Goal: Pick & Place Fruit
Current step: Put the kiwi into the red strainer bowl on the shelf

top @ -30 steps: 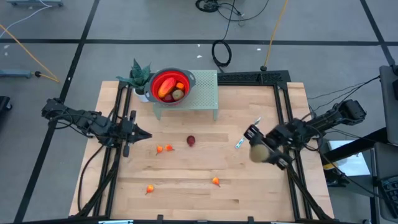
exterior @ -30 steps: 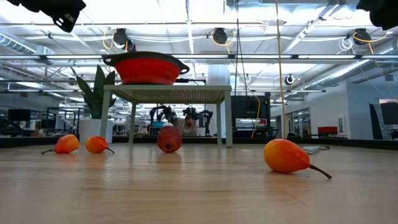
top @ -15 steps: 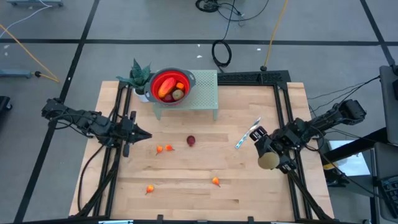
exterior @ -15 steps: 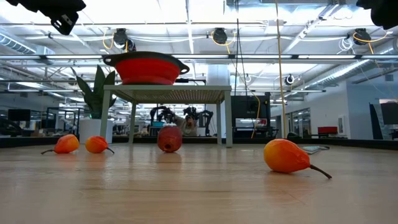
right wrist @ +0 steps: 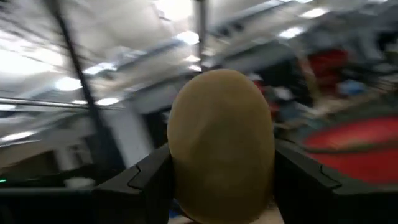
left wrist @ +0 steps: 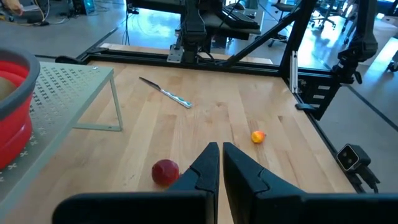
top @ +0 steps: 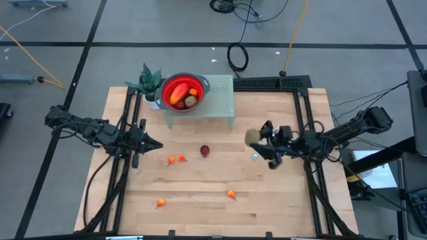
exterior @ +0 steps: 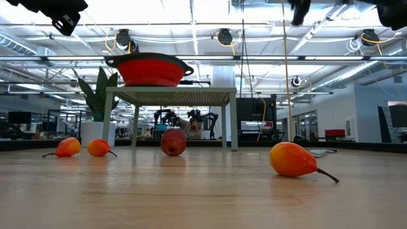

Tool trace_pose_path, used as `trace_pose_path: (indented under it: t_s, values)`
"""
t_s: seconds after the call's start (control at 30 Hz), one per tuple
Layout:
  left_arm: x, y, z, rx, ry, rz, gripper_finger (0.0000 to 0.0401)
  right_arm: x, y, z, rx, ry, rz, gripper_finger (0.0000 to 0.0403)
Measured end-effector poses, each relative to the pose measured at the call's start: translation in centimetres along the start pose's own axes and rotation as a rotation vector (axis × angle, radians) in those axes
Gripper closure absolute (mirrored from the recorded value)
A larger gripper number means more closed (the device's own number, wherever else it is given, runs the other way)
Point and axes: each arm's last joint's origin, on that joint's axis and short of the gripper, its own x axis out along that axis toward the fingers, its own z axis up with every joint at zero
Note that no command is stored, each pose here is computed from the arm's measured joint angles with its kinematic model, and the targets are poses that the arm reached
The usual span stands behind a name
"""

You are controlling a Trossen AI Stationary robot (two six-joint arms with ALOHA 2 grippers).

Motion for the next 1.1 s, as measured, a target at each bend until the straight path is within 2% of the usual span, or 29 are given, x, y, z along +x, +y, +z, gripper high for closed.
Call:
trace_pose_path:
  t_s: [0.3,0.47,0.63,0.77,1.1]
  values:
    - [0.0,-0.1,0.4,-0.017,-0.043,-0.009,0.0382,-0.3,-1.5,-1.6,-0.095,0.093,-0.371,0.0189]
    - [0.0,-0.3,1.6,-0.055,-0.158,-0.03,0.0382,-0.7,-2.1,-2.0,-0.266,0.139,-0.525,0.0188]
    - [1.2,-0.8,2.7,-0.067,-0.251,0.016,0.0382,-0.8,-2.4,-2.0,-0.438,0.172,-0.627,0.0188]
    - [3.0,-1.4,3.3,-0.083,-0.298,0.042,0.0382,-0.8,-2.8,-1.9,-0.551,0.2,-0.663,0.0188]
    - [8.4,-2.9,3.6,-0.139,-0.414,0.114,0.0373,-0.7,-3.0,-1.8,-0.775,0.278,-0.64,0.0188]
